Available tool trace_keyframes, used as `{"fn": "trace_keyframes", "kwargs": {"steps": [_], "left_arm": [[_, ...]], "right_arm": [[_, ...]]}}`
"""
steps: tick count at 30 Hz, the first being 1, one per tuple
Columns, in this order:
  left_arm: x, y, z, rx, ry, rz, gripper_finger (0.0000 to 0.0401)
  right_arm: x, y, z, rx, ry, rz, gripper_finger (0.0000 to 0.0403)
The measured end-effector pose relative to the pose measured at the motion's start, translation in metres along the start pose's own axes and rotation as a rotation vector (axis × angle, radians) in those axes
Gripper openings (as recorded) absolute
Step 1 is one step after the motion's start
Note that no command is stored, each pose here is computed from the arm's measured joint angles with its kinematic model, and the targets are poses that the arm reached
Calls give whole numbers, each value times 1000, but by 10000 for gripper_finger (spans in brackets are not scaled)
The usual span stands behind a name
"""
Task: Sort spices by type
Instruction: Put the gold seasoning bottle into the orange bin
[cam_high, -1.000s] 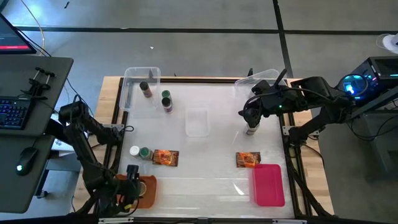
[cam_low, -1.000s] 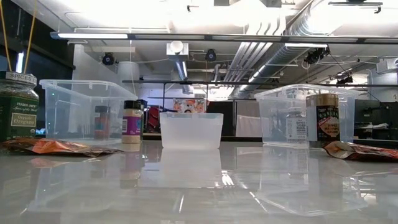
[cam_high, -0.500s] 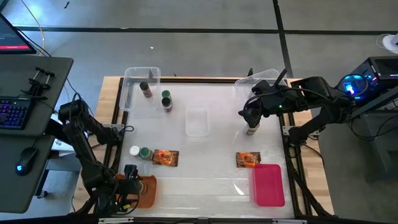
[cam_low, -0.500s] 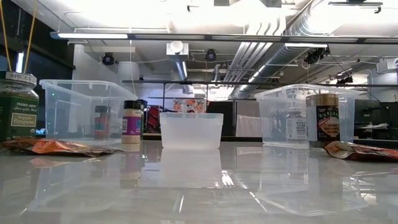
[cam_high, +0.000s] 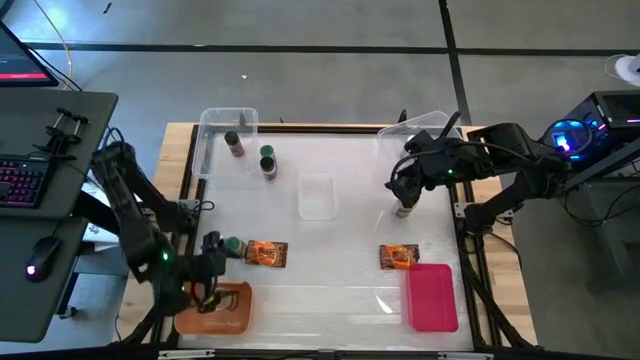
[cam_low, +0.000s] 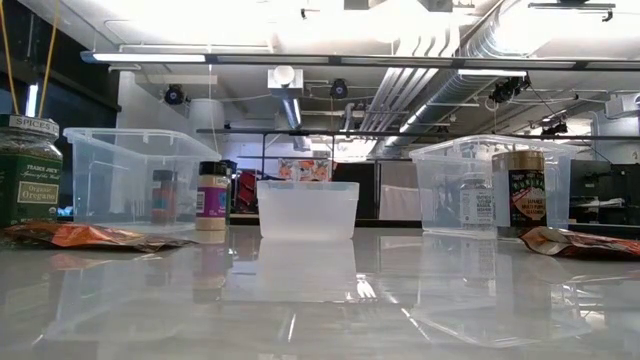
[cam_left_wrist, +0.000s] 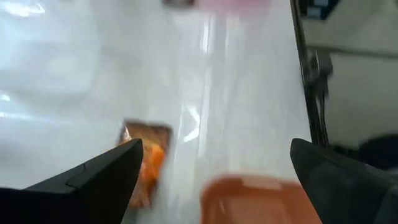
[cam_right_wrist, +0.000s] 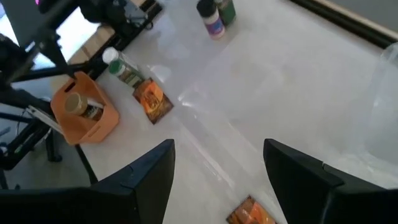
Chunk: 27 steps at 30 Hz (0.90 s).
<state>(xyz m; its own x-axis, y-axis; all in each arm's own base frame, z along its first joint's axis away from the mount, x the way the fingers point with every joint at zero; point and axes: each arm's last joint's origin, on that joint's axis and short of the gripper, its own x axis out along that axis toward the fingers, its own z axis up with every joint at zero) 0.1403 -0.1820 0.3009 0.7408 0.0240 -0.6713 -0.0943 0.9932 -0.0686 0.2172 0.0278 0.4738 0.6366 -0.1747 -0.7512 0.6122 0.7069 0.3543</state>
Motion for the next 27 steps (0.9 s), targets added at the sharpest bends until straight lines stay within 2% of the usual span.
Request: {"fn": "trace_keyframes", "kwargs": {"steps": [5, 9, 11, 13, 15, 17, 21, 27], "left_arm": [[-5, 14, 34, -99, -185, -51, 394], [0, 25, 69, -100, -347, -79, 394], [5, 34, 84, -82, -403, -86, 394], [15, 44, 95, -93, -450, -131, 394], [24, 55, 104, -106, -463, -209, 394], [26, 67, 110, -118, -459, -235, 394], [7, 100, 117, -123, -522, -180, 394], [-45, 151, 118, -243, -727, 0, 394]], "right_arm": [[4, -5, -4, 69, 66, -69, 240], [29, -3, -11, 121, 214, -83, 240], [49, -5, -20, 138, 271, -153, 240], [73, -15, -36, 142, 348, -271, 240], [101, -25, -51, 138, 420, -344, 240], [119, -40, -62, 128, 479, -410, 240], [126, -70, -71, 170, 413, -566, 240], [136, -106, -82, 247, 338, -506, 240]]}}
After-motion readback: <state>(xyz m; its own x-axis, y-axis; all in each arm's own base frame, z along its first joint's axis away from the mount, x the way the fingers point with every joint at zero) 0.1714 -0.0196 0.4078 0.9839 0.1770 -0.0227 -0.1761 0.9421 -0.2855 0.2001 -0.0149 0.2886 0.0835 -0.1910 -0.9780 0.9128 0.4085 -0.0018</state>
